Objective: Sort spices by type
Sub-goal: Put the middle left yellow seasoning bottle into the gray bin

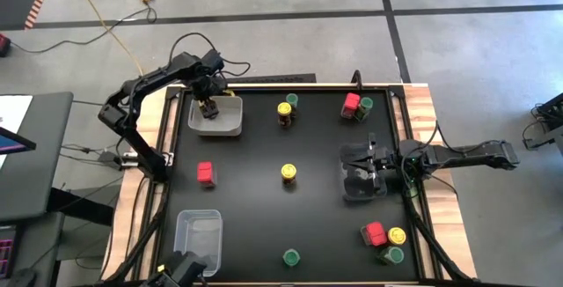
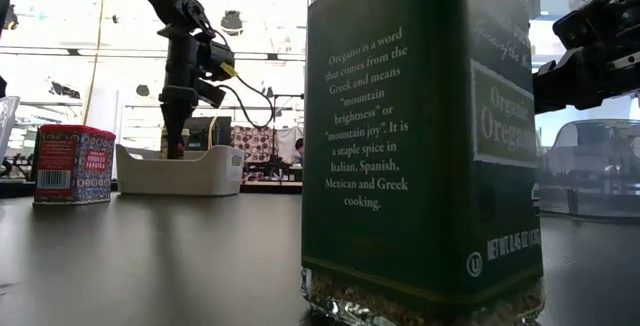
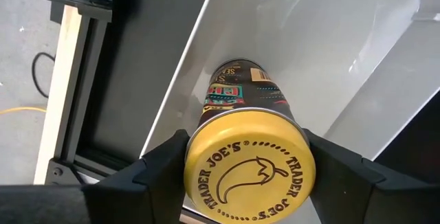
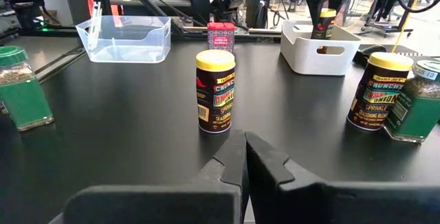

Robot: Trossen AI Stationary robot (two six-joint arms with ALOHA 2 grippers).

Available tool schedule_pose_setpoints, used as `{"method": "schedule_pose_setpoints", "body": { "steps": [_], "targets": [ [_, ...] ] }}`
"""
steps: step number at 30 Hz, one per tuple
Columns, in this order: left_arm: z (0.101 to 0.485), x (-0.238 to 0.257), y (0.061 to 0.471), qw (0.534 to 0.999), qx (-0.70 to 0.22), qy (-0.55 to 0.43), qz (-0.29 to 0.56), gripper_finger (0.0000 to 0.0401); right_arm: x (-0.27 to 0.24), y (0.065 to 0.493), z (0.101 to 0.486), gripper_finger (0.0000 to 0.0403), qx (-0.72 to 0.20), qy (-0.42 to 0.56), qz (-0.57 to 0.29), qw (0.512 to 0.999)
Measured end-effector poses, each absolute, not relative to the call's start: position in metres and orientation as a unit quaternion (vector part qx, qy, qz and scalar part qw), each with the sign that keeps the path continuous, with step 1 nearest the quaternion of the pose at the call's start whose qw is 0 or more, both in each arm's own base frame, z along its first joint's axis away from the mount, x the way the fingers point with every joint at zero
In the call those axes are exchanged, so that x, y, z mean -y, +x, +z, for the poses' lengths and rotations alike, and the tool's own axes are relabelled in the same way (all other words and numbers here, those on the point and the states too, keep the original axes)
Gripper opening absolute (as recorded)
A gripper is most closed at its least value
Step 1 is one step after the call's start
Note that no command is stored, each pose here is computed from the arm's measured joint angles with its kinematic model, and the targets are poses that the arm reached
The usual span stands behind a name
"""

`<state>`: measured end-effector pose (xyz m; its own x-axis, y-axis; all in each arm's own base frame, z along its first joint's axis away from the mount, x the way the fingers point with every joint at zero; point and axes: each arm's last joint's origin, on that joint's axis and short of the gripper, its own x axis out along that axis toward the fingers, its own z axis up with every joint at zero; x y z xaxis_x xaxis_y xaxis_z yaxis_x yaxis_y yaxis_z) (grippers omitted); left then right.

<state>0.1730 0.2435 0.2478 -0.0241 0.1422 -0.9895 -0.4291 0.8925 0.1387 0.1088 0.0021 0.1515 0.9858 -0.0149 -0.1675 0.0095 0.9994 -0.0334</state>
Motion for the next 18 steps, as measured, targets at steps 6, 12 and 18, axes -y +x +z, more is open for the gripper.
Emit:
{"method": "schedule_pose_setpoints", "body": {
  "steps": [6, 12, 18],
  "targets": [
    [0.2478, -0.2439, 0.1732, 0.692, -0.684, -0.102, 0.206, 0.0247, -0.0020, 0.1088, 0.1514, 0.0036, -0.084, -0.016, -0.006, 0.996],
    [0.2479, -0.2445, 0.1737, 0.694, -0.681, -0.102, 0.210, 0.0247, -0.0021, 0.1088, 0.1514, 0.0036, -0.084, -0.016, -0.006, 0.996],
    [0.2480, -0.2452, 0.1742, 0.695, -0.678, -0.103, 0.215, 0.0247, -0.0021, 0.1088, 0.1514, 0.0036, -0.084, -0.016, -0.006, 0.996]
  ]
}}
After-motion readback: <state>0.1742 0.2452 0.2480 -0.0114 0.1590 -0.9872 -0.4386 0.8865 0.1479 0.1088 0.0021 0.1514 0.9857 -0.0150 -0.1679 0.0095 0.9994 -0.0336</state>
